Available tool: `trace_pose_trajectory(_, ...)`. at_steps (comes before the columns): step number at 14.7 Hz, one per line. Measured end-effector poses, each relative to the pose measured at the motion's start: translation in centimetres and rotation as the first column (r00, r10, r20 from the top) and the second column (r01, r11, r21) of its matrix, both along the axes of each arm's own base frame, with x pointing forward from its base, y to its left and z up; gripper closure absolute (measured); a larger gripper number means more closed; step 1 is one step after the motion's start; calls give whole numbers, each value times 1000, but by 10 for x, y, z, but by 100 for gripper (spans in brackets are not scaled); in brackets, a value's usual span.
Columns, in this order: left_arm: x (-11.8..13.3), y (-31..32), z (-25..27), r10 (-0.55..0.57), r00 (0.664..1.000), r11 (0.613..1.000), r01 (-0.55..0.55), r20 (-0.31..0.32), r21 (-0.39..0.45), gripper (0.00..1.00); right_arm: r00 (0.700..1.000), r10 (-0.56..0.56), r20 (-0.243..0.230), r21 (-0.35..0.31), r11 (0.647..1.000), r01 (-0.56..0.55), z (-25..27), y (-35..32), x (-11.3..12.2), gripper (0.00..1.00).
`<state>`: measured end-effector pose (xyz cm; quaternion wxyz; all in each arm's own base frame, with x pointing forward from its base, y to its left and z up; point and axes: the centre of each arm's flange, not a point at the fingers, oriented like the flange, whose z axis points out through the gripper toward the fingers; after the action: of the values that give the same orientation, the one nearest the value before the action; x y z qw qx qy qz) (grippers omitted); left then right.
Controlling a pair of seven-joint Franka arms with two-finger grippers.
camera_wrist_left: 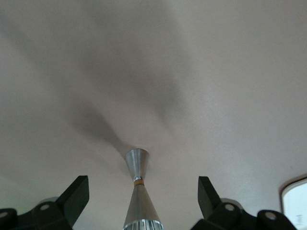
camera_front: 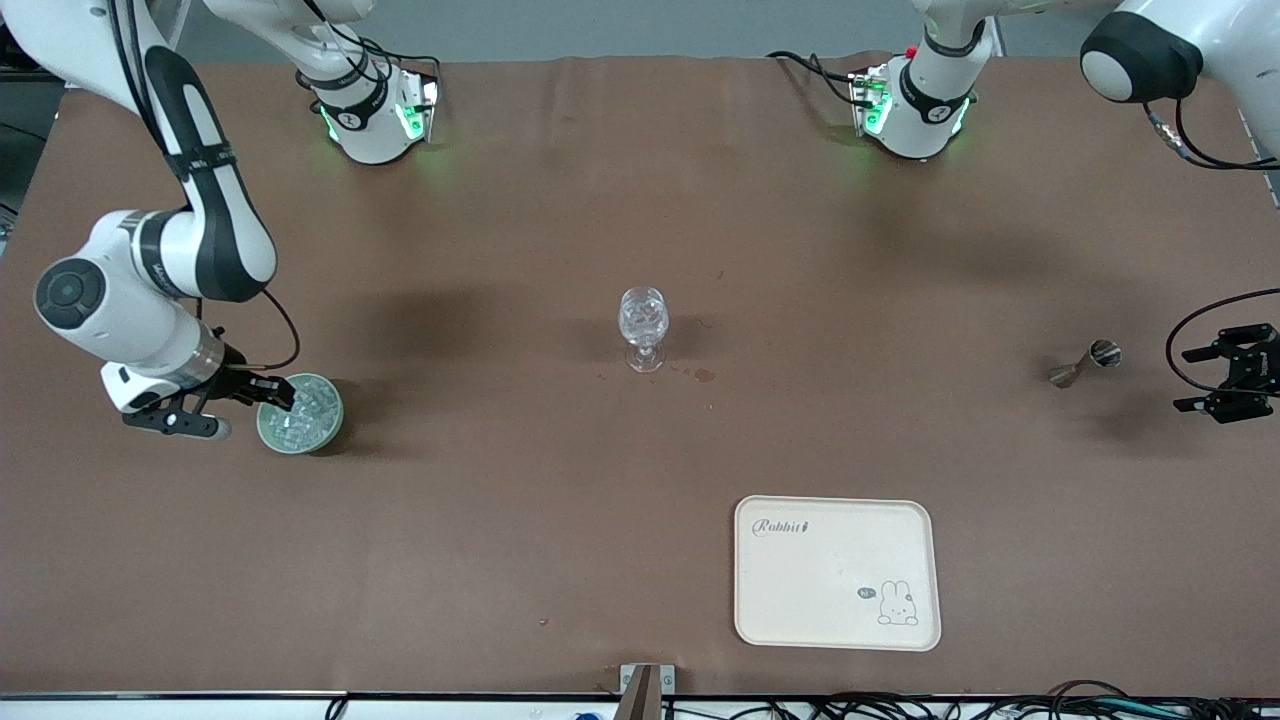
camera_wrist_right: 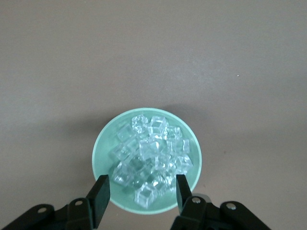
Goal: Pour wine and add ice with both arms
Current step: 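Grasp the metal jigger with the left gripper while the right gripper grasps ice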
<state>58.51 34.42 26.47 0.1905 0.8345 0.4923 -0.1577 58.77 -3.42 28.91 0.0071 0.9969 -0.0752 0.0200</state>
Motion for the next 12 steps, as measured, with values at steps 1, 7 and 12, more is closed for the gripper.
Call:
trace_pose_trajectory(1,-4,5,-10,38,999,999,-38,-9,-34,0,1000,0,-1,-1,1000,0,-11,0,1,41)
trace_pose_trajectory(7,-26,21,-64,250,953,946,-278,-170,-166,0,1000,2,-9,-5,1000,-2,-50,-1,0,49)
trace_pose_trajectory(12,-30,8,-97,282,932,888,-343,-227,-307,0,1000,4,18,-8,1000,-3,-77,0,-14,49)
